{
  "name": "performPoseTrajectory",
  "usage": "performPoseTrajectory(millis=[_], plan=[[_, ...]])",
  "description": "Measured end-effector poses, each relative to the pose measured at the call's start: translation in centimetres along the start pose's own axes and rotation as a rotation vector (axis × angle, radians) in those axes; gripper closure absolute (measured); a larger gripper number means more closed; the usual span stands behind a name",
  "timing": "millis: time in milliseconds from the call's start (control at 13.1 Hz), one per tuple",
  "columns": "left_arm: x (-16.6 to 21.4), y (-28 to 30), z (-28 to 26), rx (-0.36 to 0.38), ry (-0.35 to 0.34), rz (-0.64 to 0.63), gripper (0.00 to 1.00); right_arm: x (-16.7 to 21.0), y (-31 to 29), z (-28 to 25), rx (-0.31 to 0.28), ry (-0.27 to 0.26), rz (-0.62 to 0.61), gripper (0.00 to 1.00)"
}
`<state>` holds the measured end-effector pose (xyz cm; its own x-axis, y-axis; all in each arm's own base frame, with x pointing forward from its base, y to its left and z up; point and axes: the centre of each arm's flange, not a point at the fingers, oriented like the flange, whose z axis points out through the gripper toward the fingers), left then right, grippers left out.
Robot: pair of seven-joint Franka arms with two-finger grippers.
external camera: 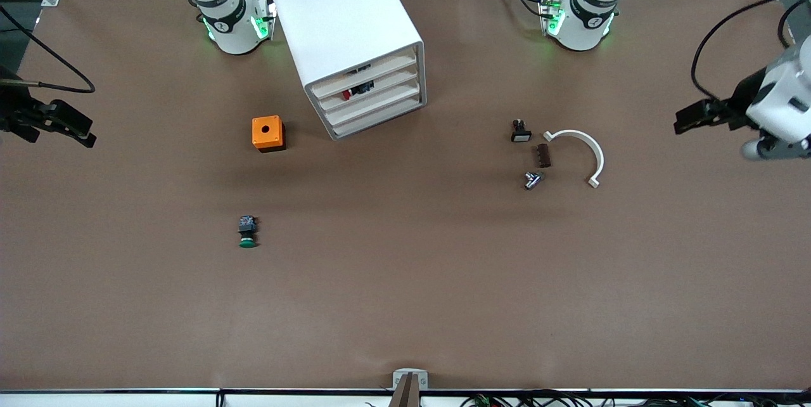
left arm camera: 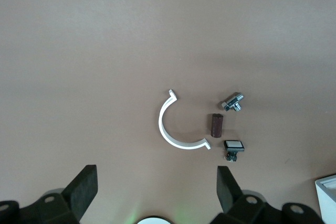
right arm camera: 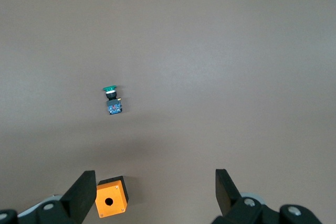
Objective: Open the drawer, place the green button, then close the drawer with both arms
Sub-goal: 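Reach the left gripper to the drawer while the right gripper reaches the button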
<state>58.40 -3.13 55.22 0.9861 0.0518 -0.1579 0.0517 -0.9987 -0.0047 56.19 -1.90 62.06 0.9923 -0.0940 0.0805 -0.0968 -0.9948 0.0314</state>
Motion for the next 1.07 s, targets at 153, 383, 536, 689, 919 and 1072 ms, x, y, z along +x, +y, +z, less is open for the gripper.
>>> performPoseTrajectory(millis=[153,383,536,689,919,1072], plan=[[3.8,2.1,5.1,-0.009,-0.033,0.023,0.00,0.1,0.0,0.0,0.000,0.000,0.000,0.00],[8.2,8.7,13.2,-0.010,-0.078,-0.048,0.00,0.1,0.0,0.1,0.000,-0.001,0.001,0.00],[9.0,13.9,17.1,-0.007,-0.083,-0.077,0.00,0.1,0.0,0.1,0.000,-0.001,0.000,0.00],[8.1,19.6,20.6,-0.021,-0.128,-0.156,0.00,0.1,-0.2,0.1,0.000,-0.001,-0.002,0.00],[5.1,28.1,24.9,-0.041,-0.208,-0.330,0.00,0.7,-1.1,1.9,-0.001,-0.033,-0.017,0.00],[2.6,32.6,26.4,-0.035,-0.260,-0.465,0.00,1.7,-2.6,4.9,0.014,-0.082,-0.033,0.00]])
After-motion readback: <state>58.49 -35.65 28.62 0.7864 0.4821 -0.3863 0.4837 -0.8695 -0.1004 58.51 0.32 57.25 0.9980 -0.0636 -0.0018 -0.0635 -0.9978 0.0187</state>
